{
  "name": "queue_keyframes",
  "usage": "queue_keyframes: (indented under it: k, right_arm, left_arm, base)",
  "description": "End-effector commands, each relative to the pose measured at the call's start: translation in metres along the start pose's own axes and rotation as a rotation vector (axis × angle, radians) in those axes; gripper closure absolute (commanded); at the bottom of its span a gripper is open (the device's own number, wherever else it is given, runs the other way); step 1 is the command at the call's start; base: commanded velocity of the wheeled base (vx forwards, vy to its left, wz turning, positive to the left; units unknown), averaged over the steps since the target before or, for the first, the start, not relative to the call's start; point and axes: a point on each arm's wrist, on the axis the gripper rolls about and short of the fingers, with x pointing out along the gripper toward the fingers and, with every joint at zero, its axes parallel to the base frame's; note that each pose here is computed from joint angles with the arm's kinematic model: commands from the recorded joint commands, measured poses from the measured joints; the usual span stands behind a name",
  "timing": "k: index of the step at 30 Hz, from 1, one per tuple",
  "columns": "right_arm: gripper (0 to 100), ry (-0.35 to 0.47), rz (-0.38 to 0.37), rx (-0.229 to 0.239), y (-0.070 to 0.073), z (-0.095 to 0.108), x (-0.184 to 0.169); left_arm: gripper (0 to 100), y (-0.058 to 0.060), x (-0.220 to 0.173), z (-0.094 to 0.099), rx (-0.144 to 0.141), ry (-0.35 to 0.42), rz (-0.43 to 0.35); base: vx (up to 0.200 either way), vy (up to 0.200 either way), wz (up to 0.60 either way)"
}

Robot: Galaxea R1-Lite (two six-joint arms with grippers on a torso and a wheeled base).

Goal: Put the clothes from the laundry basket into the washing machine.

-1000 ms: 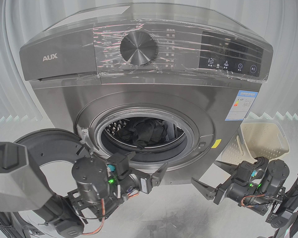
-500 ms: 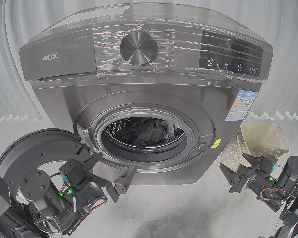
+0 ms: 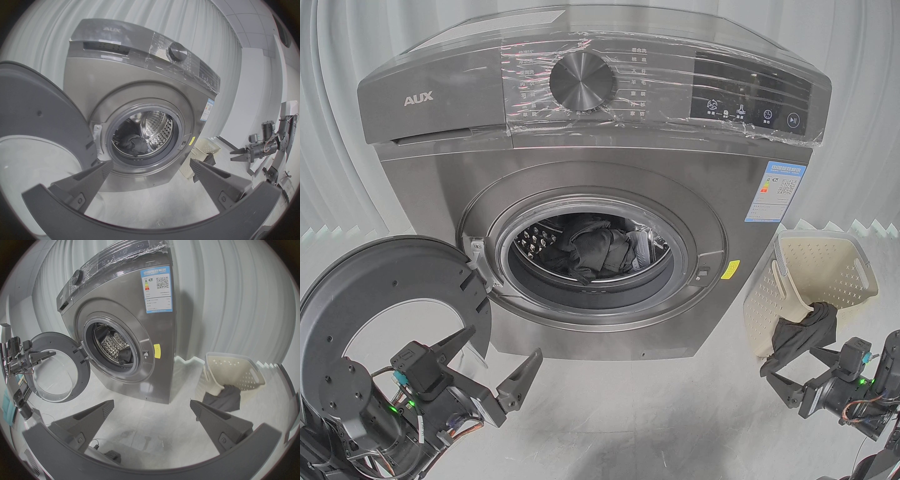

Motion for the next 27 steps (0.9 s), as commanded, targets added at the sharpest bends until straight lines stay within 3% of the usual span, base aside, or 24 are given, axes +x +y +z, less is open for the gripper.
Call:
queue_keyframes:
  k: [1,5,9,13,17,22,25,27]
  right_arm:
    - [0,-0.066,-0.062,0.065,-0.013,-0.001,-0.032]
    - [0,-0.073,-0.103,0.088,-0.018,-0.004,-0.042]
    - [0,-0.106,-0.153,0.104,-0.029,-0.011,-0.063]
    - [0,-0.159,-0.173,0.116,-0.033,-0.014,-0.078]
    - [0,-0.179,-0.224,0.126,-0.038,-0.022,-0.089]
    - [0,-0.219,-0.245,0.055,-0.04,-0.032,-0.105]
    - [0,-0.234,-0.284,0.041,-0.041,-0.037,-0.11]
    - [0,-0.24,-0.31,0.028,-0.041,-0.041,-0.114]
  left_arm:
    - [0,0.009,-0.015,0.013,-0.004,-0.064,0.037]
    - [0,0.011,-0.023,0.02,-0.013,-0.097,0.047]
    - [0,0.019,-0.036,0.023,0.005,-0.071,0.081]
    - [0,0.034,-0.043,0.021,0.021,-0.032,0.201]
    - [0,0.044,-0.065,0.024,0.013,-0.021,0.225]
    - [0,0.052,-0.098,0.023,0.012,-0.023,0.205]
    - [0,0.056,-0.113,0.021,-0.001,-0.045,0.205]
    - [0,0.06,-0.121,0.014,0.019,0.001,0.237]
  base:
    - [0.0,0.0,0.0]
    - [0.0,0.0,0.0]
    - [-0.15,0.0,0.0]
    - [-0.15,0.0,0.0]
    - [0.0,0.0,0.0]
    - [0.0,0.0,0.0]
    - [0.0,0.0,0.0]
    - [0.0,0.0,0.0]
